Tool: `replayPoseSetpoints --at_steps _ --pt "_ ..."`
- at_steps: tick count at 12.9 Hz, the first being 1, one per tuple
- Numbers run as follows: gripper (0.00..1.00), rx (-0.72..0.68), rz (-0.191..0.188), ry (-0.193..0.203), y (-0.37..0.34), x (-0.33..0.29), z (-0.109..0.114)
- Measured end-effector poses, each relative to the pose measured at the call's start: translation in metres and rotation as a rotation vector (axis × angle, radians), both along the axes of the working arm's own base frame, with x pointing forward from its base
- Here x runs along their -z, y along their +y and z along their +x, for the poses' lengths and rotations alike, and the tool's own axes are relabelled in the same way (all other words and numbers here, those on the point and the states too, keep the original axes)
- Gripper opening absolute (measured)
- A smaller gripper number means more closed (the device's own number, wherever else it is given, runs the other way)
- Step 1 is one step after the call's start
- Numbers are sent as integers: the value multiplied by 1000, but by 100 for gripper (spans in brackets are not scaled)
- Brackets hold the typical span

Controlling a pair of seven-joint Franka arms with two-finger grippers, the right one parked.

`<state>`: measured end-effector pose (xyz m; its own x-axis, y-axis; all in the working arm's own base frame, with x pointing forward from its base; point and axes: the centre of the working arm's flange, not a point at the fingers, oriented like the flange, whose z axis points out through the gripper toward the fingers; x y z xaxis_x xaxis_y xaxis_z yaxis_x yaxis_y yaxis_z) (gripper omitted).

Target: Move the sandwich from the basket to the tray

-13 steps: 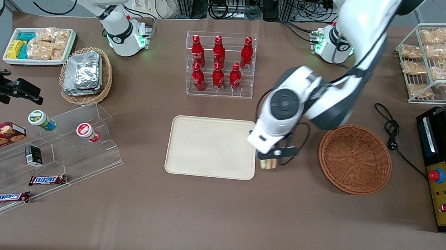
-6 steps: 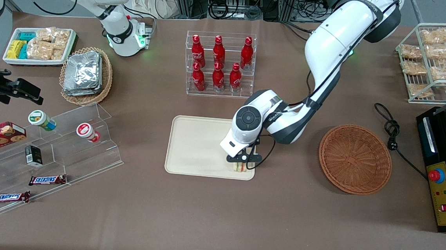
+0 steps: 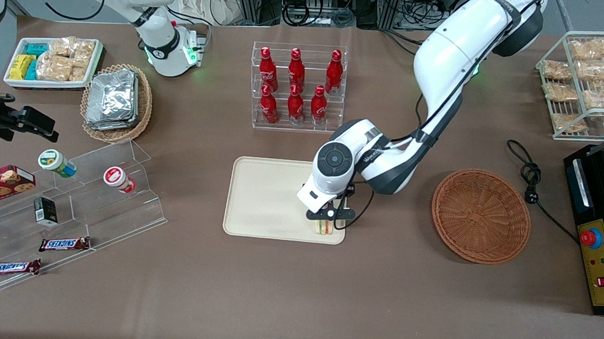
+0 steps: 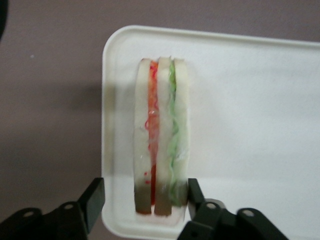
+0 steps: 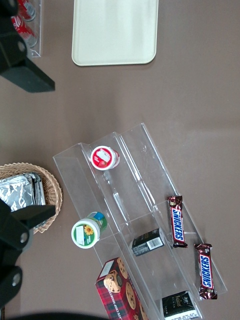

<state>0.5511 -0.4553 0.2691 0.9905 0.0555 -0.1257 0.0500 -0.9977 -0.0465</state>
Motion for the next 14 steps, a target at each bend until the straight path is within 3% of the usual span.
replayPoseSetpoints --at_steps 2,4,6,9,11,14 --pt "100 9 47 15 4 -33 -6" --pt "100 0 81 2 15 -80 -9" --pt "100 -13 89 -33 25 -119 -10" --pt "100 -40 117 -60 59 -140 -12" --pt "100 -22 133 -82 84 -152 -27" --pt "100 54 119 -104 150 -209 -36"
